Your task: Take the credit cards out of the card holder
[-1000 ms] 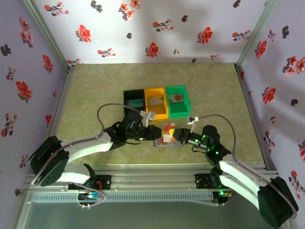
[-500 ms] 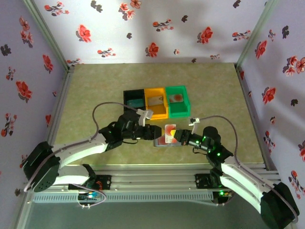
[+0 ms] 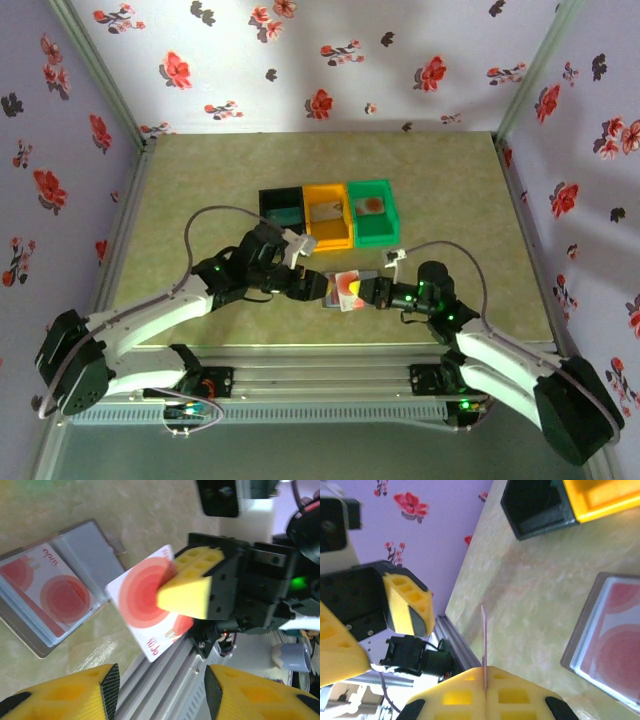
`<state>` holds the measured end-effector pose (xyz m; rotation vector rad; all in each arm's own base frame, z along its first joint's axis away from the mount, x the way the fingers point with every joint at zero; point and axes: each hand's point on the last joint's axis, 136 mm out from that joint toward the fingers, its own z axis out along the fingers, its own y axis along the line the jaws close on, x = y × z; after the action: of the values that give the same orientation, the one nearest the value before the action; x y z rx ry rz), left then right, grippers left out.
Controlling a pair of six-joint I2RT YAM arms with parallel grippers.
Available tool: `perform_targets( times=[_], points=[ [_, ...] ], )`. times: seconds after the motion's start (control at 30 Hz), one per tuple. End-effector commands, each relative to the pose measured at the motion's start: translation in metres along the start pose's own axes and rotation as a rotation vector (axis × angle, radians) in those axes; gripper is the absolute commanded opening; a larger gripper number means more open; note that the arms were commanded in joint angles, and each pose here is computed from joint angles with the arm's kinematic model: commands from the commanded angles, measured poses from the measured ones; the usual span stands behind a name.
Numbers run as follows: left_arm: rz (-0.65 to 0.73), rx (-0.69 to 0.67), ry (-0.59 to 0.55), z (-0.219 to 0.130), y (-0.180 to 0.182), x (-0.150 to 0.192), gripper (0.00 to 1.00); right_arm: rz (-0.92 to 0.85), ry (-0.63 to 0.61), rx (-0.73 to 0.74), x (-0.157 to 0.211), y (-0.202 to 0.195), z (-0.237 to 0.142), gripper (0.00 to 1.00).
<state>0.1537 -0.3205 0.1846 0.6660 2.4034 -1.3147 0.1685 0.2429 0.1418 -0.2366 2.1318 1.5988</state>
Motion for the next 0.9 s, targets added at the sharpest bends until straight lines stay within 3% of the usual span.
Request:
perform_targets(
  times=[0.0,0.27,0.53,0.67,0.87],
  points=[
    [0.084,0.057,0.066,-0.007,-0.015,0.007,0.52,-0.07,0.043,-0.145,-0.003,0.038,0.007,0.0],
    [0.072,0.068,0.1,0.002,-0.007,0.016,0.52,-0.098,0.101,-0.193,0.009,0.051,0.012,0.0],
    [0.082,0.058,0.05,-0.007,-0.01,0.013,0.53,-0.114,0.095,-0.168,0.009,0.049,0.012,0.0],
    [0.053,0.065,-0.014,-0.012,-0.009,0.009,0.54,-0.122,0.034,-0.107,0.0,0.043,0.009,0.0],
    [0.003,0.134,-0.113,-0.014,-0.016,0.0,0.56,-0.102,-0.177,-0.03,-0.032,0.038,-0.004,0.0]
  ],
)
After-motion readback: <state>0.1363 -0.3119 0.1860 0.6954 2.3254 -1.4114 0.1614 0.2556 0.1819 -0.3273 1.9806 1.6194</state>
